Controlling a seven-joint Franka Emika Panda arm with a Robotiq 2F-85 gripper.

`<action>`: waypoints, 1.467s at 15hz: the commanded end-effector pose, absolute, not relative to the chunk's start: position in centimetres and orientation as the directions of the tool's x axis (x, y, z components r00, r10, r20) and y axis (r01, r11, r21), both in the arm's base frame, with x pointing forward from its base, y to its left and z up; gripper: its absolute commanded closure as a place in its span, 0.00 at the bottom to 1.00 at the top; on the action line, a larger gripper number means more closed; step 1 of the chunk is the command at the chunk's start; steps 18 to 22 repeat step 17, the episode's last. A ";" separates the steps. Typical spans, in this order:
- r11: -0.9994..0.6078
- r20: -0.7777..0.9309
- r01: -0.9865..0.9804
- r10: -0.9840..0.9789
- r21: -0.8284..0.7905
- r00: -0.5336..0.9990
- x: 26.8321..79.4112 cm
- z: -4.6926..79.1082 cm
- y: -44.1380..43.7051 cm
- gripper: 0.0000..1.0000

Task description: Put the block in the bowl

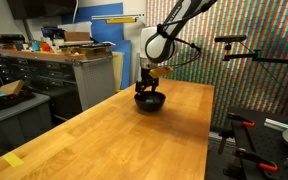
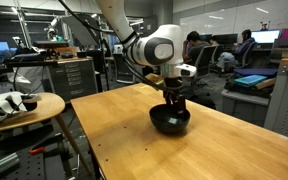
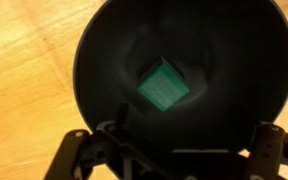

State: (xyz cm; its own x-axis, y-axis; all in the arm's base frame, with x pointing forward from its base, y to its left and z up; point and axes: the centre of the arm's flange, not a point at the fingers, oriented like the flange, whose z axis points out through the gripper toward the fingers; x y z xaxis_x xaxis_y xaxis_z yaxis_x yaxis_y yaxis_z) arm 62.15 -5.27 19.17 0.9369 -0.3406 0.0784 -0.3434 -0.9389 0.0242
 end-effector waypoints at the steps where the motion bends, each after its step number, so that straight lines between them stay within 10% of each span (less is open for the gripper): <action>1: -0.944 0.043 -0.329 -0.328 0.021 0.944 62.8 23.6 -5.6 0.00; 22: -0.967 -0.078 -0.224 -0.234 0.124 0.969 61.0 32.0 -2.7 0.00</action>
